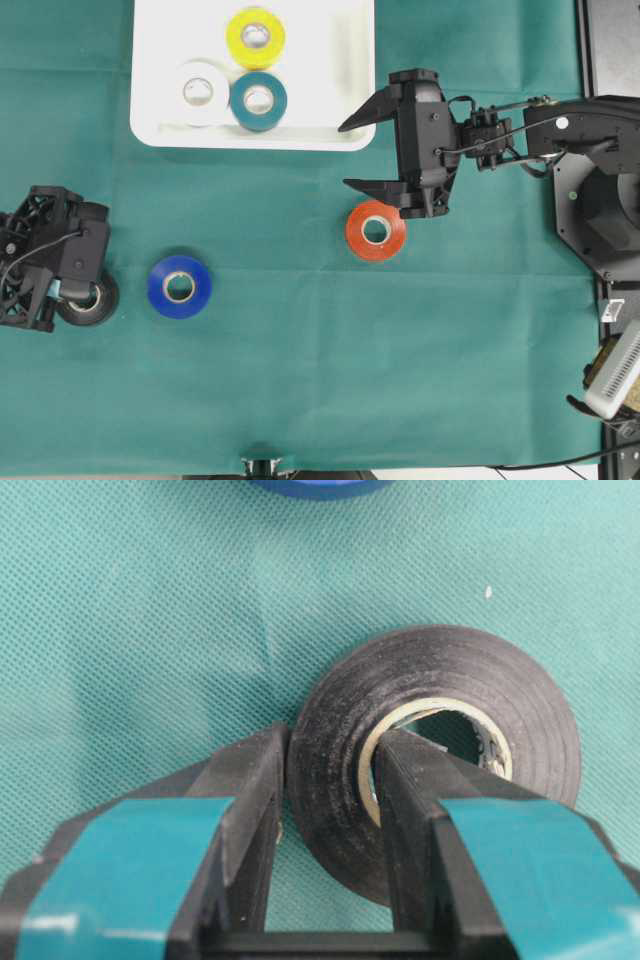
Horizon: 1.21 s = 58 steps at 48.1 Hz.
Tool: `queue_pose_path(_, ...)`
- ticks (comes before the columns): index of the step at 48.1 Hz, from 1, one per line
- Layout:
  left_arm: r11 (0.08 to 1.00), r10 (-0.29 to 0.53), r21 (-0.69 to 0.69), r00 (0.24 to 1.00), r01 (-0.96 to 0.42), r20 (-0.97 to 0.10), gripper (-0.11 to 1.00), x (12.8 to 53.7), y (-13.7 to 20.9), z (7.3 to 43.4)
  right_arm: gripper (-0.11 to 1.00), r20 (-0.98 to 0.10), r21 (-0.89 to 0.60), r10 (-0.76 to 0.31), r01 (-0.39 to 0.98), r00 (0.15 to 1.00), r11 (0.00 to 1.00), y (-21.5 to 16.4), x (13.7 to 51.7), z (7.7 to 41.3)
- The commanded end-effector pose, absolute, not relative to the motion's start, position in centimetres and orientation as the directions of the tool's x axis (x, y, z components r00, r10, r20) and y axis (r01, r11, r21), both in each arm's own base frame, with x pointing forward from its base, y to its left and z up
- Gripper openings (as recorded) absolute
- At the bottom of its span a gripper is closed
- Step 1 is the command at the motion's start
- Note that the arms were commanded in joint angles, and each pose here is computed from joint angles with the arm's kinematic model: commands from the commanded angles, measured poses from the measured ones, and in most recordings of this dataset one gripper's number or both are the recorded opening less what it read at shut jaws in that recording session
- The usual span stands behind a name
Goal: Put the tape alternately from left to right into the white case.
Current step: 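Lift the black tape with the left gripper up into the tray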
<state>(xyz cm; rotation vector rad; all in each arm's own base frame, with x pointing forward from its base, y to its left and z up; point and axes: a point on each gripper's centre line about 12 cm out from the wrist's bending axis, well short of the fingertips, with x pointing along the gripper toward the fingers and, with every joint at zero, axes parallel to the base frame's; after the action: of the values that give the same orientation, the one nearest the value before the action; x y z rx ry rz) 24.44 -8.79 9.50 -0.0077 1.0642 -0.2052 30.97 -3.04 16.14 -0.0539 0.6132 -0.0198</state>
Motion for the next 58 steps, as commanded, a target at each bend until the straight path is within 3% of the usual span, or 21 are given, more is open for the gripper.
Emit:
queue_pose_path(1,0.98,-0.181,-0.112,0.49,0.167,-0.853,0.24,24.7,-9.0,10.1,0.88,-0.558,-0.055,-0.034,0.003,0.829,0.998,-3.0,31.1,16.7)
queue_pose_path(12,0.98,-0.188,-0.122,0.508,0.16,-0.841,0.24,25.1,-9.1,10.7,0.88,-0.557,-0.056,-0.034,0.003,0.83,0.998,-3.0,31.1,16.7)
queue_pose_path(26,0.974,-0.224,-0.147,0.608,0.173,-0.762,0.24,26.4,-9.6,14.7,0.88,-0.556,-0.055,-0.034,0.004,0.831,0.999,-3.0,31.2,16.8)
queue_pose_path(37,0.972,-0.232,-0.153,0.629,0.177,-0.742,0.24,25.9,-9.4,16.5,0.88,-0.557,-0.054,-0.034,0.004,0.83,0.999,-3.0,31.2,16.7)
queue_pose_path(48,0.979,-0.203,-0.154,0.64,0.133,-0.741,0.24,26.3,-8.2,16.6,0.88,-0.557,-0.053,-0.034,0.005,0.83,0.999,-3.0,31.2,16.7)
queue_pose_path(58,0.989,-0.127,-0.149,0.666,0.024,-0.735,0.24,27.3,-5.1,16.7,0.88,-0.556,-0.053,-0.033,0.005,0.831,0.999,-3.0,31.2,16.8)
